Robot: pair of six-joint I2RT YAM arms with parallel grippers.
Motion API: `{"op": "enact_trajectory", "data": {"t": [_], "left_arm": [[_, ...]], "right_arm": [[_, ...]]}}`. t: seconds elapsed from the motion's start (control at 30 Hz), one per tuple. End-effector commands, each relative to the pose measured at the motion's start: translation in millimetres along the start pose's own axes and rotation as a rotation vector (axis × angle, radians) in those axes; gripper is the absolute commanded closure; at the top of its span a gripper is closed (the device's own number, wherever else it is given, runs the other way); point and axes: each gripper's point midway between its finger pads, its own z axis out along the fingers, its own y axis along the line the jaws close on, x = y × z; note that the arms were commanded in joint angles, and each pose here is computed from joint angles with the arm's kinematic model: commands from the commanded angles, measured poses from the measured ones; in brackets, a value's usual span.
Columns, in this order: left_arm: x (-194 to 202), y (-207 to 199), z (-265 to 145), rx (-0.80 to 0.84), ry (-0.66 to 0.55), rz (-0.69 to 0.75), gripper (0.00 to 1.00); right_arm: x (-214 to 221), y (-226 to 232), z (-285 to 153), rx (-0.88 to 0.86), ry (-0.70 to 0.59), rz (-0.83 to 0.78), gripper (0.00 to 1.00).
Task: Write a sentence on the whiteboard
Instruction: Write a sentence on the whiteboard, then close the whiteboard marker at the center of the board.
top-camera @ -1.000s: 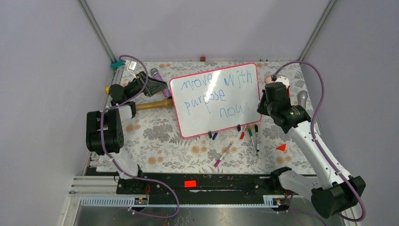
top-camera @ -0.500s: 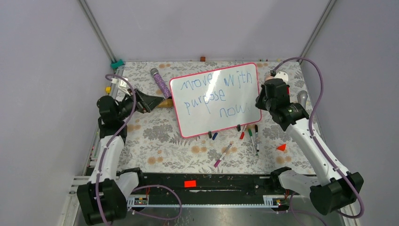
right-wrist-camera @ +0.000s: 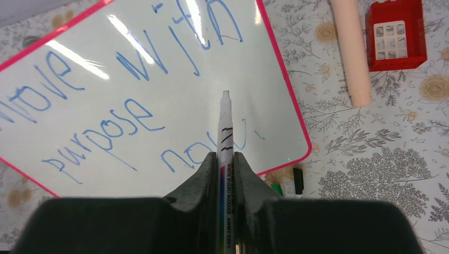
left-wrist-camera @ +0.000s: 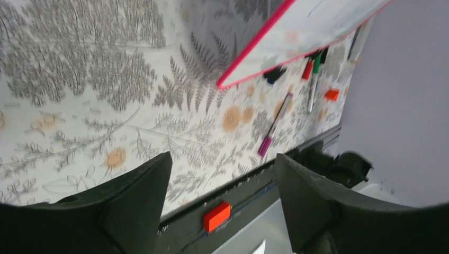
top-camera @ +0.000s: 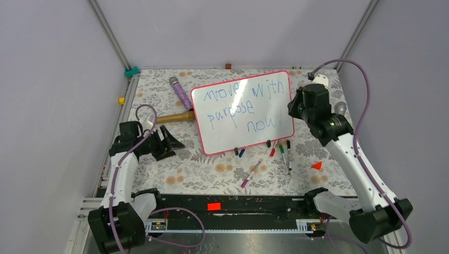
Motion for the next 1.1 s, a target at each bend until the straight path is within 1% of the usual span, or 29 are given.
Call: {"op": "enact_trajectory", "data": {"t": [0.0,0.03,0.07,0.13,0.2,0.27,0.37,0.43,0.57,0.63,0.73,0.8,0.9,1.0,1.07], "left_arm": [[31.6,-0.3,-6.0,-0.034,0.088,-0.064,0.29],[32.4,-4.1,-6.7,-0.026,0.093,-0.050,0.05],[32.7,-7.6,-6.7,-0.014,0.098,-0.042,0.02],[26.5,-22.9,-6.9,0.061,0.096,-0.010,0.01],[16.0,-32.0,-9.4,0.067,0.069,0.055,0.01],[10.3,-34.7,-8.6,0.072,0.051,0.059,0.01],[14.7,-52.6,-3.8,0.162,0.081,0.052,0.01],[17.7,-68.2,-4.1,0.175,0.094,0.118,0.01],[22.6,-100.8,-1.6,0.150,0.040,0.269,0.01],[30.3,-111.8,8.1,0.130,0.043,0.327,0.01],[46.9,-111.7,26.4,0.066,0.125,0.402,0.01],[57.6,-114.1,34.9,0.030,0.173,0.472,0.03],[70.5,-118.9,48.5,-0.005,0.193,0.556,0.04],[93.0,-123.9,68.5,-0.005,0.256,0.604,0.03],[104.3,-128.7,79.4,-0.035,0.263,0.668,0.06]], "right_arm": [[-17.4,-13.0,-41.4,-0.008,-0.105,-0.011,1.00],[-12.7,-16.2,-46.0,-0.013,-0.110,-0.011,1.00],[-8.0,-18.4,-49.9,-0.019,-0.110,-0.010,1.00],[1.3,-21.2,-59.3,-0.037,-0.101,0.004,1.00],[10.4,-23.6,-67.0,-0.058,-0.103,0.027,1.00],[19.6,-27.1,-73.7,-0.073,-0.109,0.062,1.00],[31.1,-26.9,-84.1,-0.113,-0.105,0.107,1.00],[36.2,-27.3,-89.6,-0.129,-0.102,0.128,1.00],[45.1,-31.1,-88.7,-0.112,-0.074,0.143,1.00],[52.1,-29.0,-84.0,-0.111,-0.035,0.152,1.00],[68.4,-29.7,-84.4,-0.080,0.080,0.156,1.00],[76.0,-31.9,-88.5,-0.067,0.125,0.156,1.00],[74.1,-36.8,-92.9,-0.057,0.100,0.153,1.00],[70.7,-40.3,-95.6,-0.038,0.083,0.168,1.00],[68.3,-37.8,-96.0,-0.042,0.084,0.184,1.00]]}}
